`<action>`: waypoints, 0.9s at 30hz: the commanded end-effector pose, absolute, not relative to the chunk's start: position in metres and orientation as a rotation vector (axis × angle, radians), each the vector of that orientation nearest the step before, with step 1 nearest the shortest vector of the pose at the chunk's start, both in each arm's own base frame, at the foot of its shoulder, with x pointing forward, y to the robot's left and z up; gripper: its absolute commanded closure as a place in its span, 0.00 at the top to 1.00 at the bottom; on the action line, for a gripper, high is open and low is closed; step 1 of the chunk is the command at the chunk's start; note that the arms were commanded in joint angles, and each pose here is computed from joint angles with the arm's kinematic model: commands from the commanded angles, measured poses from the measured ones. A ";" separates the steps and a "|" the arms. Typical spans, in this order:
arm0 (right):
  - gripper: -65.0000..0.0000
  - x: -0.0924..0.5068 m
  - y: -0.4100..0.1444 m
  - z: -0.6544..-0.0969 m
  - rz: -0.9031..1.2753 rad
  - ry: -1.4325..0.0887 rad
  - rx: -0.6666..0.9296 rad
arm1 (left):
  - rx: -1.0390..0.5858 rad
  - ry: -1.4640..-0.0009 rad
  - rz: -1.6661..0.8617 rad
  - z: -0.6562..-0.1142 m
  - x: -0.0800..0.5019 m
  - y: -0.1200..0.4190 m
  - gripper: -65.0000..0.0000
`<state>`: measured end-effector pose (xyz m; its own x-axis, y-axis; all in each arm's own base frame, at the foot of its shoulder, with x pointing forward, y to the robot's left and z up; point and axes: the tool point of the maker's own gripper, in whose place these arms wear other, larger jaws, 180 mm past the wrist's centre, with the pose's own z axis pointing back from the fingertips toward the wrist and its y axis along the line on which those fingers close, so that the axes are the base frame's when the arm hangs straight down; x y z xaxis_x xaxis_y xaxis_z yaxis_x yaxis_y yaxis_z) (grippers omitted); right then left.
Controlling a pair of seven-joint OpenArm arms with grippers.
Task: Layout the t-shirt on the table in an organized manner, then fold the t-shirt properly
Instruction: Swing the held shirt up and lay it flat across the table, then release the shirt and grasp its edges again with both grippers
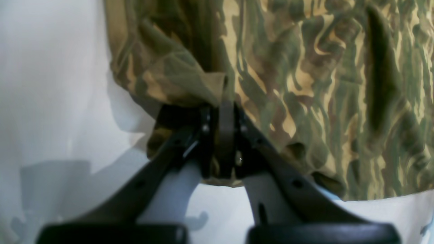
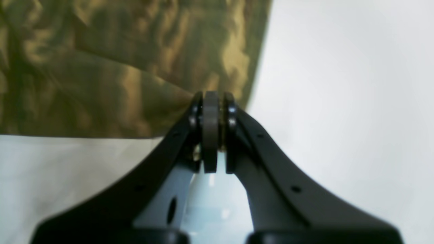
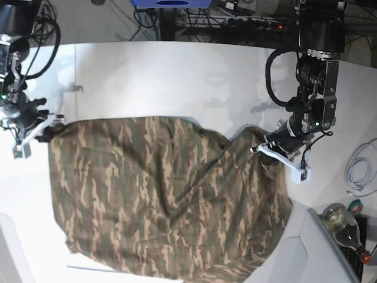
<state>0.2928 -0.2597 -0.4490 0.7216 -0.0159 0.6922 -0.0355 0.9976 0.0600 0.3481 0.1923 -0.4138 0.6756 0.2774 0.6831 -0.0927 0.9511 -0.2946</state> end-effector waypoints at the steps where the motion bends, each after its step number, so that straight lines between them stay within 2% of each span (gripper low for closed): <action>1: 0.01 0.305 -0.263 -0.434 0.014 -0.823 0.066 | -0.240 -0.853 0.202 -0.399 0.357 0.198 0.00; 3: 0.03 0.304 -0.264 -0.435 0.015 -0.820 0.063 | -0.228 -0.849 0.194 -0.398 0.356 0.202 0.00; 5: 0.15 0.301 -0.265 -0.438 0.016 -0.790 0.060 | -0.223 -0.846 0.192 -0.399 0.355 0.204 0.00; 6: 0.23 0.300 -0.264 -0.438 0.021 -0.775 0.058 | -0.217 -0.837 0.201 -0.403 0.350 0.208 0.10; 10: 0.58 0.295 -0.268 -0.413 0.019 -0.816 0.027 | -0.182 -0.871 0.188 -0.388 0.341 0.225 0.77; 11: 0.64 0.297 -0.265 -0.402 0.020 -0.851 0.022 | -0.179 -0.887 0.179 -0.382 0.339 0.226 0.91; 12: 0.67 0.297 -0.260 -0.391 0.028 -0.882 0.019 | -0.176 -0.912 0.165 -0.372 0.339 0.227 1.00; 16: 0.68 0.293 -0.220 -0.351 0.104 -0.990 0.042 | -0.157 -1.036 0.118 -0.324 0.338 0.230 1.00; 18: 0.67 0.295 -0.185 -0.356 0.141 -0.985 0.113 | -0.162 -1.100 0.125 -0.302 0.354 0.231 1.00; 19: 0.64 0.296 -0.171 -0.361 0.155 -0.975 0.144 | -0.165 -1.128 0.132 -0.293 0.367 0.233 0.97; 21: 0.48 0.300 -0.146 -0.374 0.171 -0.946 0.206 | -0.175 -1.135 0.156 -0.291 0.394 0.234 0.70; 22: 0.36 0.302 -0.136 -0.383 0.172 -0.926 0.234 | -0.162 -1.128 0.156 -0.293 0.413 0.235 0.50; 24: 0.09 0.307 -0.131 -0.398 0.144 -0.890 0.260 | -0.093 -1.067 0.126 -0.312 0.445 0.234 0.03; 25: 0.00 0.308 -0.127 -0.405 0.127 -0.875 0.276 | -0.058 -1.033 0.105 -0.322 0.458 0.230 0.00; 27: 0.01 0.312 -0.135 -0.417 0.074 -0.849 0.278 | 0.034 -0.993 0.025 -0.345 0.481 0.219 0.00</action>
